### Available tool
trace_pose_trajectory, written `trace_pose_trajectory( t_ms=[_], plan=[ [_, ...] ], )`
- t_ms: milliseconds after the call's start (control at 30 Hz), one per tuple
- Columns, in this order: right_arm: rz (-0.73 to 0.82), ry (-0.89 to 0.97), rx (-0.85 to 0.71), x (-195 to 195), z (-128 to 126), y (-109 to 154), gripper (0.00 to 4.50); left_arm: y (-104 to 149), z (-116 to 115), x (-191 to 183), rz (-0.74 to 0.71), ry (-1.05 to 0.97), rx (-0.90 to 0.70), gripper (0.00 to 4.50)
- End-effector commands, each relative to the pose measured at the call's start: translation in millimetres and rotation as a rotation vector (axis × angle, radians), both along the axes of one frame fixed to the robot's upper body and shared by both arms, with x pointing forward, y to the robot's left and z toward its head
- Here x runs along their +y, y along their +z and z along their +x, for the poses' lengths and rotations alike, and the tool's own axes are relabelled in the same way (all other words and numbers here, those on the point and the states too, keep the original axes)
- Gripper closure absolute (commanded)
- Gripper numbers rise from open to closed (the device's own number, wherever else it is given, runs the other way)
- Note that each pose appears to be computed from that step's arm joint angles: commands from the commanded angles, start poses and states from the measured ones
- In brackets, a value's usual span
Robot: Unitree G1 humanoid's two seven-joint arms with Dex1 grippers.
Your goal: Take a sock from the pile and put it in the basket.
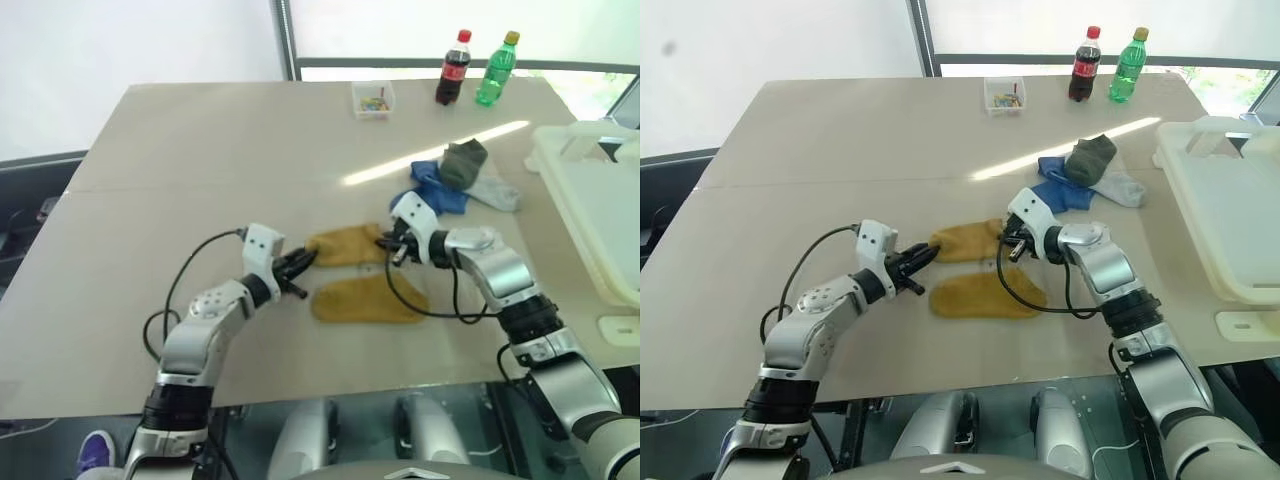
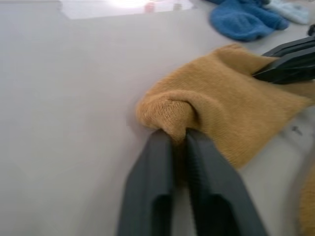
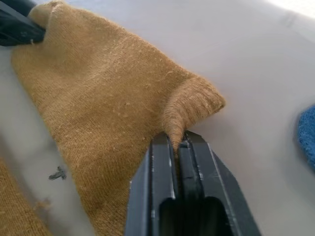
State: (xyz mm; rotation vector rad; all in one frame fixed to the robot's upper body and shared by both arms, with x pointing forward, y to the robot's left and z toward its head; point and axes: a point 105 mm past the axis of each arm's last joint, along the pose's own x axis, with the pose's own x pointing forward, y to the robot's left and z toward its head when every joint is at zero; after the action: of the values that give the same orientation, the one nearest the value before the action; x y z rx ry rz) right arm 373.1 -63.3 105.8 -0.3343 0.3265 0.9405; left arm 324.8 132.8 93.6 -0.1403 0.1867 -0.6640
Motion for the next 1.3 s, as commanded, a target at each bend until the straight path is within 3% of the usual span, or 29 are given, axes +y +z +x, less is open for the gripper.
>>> trace_pose_trajectory(
  t_ms=[33, 100, 233, 400, 667, 933, 1033, 1067, 1100, 1167, 1200, 1300],
  plan=[
    [0.095, 0.004, -0.043, -9.9, -7.4, 33.0, 4.5, 40.7, -12.8, -4.0, -0.192, -0.092, -0.082, 4.36],
    [0.144, 0.047, -0.03, -11.6, -22.4, 46.1, 4.5, 52.3, -26.0, -3.4, -0.261, -0.16, -0.075, 4.36],
    [0.164, 0.15, 0.011, -16.4, -72.8, 59.5, 4.5, 55.5, -65.0, 2.0, -0.228, -0.327, -0.001, 4.36],
    [0.071, 0.119, 0.056, -24.1, -102.7, 34.3, 4.5, 41.2, -79.9, 6.3, -0.168, -0.367, 0.086, 4.36],
    [0.027, 0.048, 0.073, -25.4, -102.9, 10.1, 4.5, 15.1, -85.6, -6.3, -0.039, -0.387, 0.101, 4.36],
    [0.013, 0.034, 0.08, -28.2, -102.6, 5.7, 4.5, 5.4, -76.9, -1.1, -0.007, -0.319, 0.098, 4.36],
    [0.0, 0.025, 0.084, -30.3, -102.6, 2.3, 4.5, 3.2, -73.4, 0.5, 0.003, -0.297, 0.087, 3.53],
    [-0.004, 0.022, 0.083, -31.0, -102.3, 1.4, 4.5, 2.9, -72.6, 1.0, 0.009, -0.292, 0.082, 2.88],
    [-0.007, 0.024, 0.087, -31.3, -103.2, 0.4, 4.5, 2.7, -72.5, 1.5, 0.017, -0.293, 0.078, 2.66],
    [-0.012, 0.032, 0.087, -32.1, -105.7, -0.8, 4.5, 1.6, -72.0, 3.6, 0.033, -0.283, 0.071, 1.78],
    [-0.015, 0.03, 0.078, -32.6, -105.5, -0.6, 4.5, 0.8, -71.8, 4.8, 0.041, -0.28, 0.07, 1.13],
    [-0.003, 0.014, 0.042, -35.8, -98.5, 3.7, 4.5, 2.5, -72.0, 13.4, 0.041, -0.273, 0.067, 0.05]
  ],
)
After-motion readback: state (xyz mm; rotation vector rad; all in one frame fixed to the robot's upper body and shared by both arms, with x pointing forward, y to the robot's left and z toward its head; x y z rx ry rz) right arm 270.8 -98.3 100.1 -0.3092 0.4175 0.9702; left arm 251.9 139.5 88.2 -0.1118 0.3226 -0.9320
